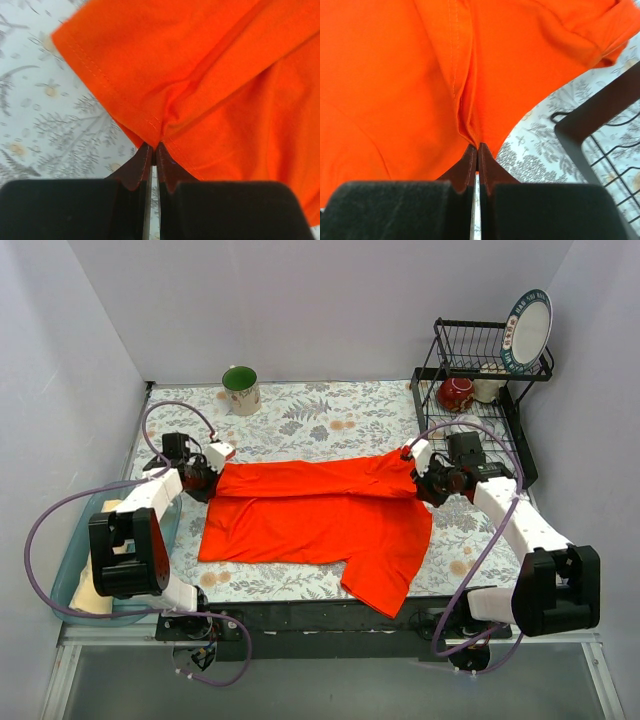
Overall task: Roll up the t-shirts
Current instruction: Fold the T-shirt at the center of the board.
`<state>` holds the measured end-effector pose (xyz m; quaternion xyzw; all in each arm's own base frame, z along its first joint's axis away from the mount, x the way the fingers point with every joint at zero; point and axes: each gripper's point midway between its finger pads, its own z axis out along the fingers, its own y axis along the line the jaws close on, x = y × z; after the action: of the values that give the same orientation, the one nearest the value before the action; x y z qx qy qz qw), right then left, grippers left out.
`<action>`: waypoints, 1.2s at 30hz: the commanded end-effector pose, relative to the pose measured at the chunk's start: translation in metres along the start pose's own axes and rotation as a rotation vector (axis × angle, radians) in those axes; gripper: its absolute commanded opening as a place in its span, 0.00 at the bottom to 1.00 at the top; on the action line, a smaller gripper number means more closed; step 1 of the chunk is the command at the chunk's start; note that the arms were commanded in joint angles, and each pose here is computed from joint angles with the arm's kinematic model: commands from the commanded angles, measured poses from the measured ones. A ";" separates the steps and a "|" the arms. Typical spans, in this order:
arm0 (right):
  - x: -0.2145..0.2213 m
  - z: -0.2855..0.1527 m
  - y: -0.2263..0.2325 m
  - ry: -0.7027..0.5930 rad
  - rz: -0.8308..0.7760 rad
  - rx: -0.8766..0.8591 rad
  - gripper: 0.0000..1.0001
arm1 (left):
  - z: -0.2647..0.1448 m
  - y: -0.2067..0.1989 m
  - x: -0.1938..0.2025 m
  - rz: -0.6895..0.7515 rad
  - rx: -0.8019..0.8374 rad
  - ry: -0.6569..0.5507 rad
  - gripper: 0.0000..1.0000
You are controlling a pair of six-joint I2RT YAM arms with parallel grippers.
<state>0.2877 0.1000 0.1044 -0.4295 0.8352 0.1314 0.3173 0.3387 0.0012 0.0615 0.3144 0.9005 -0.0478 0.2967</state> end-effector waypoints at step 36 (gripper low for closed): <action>-0.069 0.088 -0.128 0.137 -0.052 0.020 0.29 | 0.050 0.054 -0.047 -0.450 -0.013 -0.010 0.15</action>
<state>0.4324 0.1062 0.0686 -0.4438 0.8590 0.1001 0.2347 0.4030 0.0036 0.0349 0.1128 0.9549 -0.1161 0.2489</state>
